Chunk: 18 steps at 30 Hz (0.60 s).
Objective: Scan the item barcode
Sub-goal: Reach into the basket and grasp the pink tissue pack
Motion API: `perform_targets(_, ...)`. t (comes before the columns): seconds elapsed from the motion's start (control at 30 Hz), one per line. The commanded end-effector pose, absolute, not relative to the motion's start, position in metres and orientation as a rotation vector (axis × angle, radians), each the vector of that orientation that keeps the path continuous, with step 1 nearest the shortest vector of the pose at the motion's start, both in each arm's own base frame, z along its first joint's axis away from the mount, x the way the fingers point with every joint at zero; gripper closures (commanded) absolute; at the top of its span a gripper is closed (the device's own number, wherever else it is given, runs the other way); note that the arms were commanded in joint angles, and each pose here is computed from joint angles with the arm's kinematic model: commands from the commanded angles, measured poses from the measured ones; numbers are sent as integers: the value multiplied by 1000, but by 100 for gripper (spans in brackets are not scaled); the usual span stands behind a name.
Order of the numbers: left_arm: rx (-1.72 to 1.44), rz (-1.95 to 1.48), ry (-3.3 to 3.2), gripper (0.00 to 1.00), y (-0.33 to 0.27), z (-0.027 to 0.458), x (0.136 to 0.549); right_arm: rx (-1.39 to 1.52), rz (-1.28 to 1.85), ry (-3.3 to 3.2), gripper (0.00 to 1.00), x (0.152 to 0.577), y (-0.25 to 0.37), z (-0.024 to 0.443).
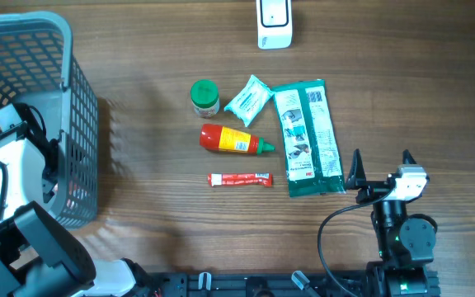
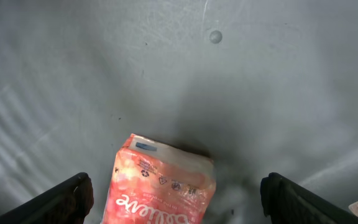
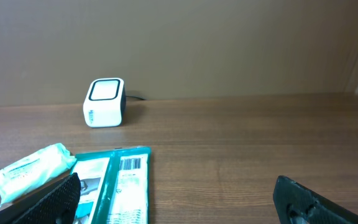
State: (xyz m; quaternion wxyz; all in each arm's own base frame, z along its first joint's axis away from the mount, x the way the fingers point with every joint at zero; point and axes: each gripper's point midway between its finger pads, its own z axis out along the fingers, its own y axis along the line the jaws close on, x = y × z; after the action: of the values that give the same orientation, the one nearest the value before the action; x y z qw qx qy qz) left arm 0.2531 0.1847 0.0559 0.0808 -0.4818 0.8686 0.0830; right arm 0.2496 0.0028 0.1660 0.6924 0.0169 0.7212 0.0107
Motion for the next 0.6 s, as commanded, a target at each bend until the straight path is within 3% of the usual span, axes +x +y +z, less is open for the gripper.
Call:
perform_targets(0.0,-1460,258,2587,10,182,52,247,56,24,1604,0,250,1,167)
perform_targets(0.57,-1442,232,2582,13,179,39,249,55,24,1604,0,250,1,167)
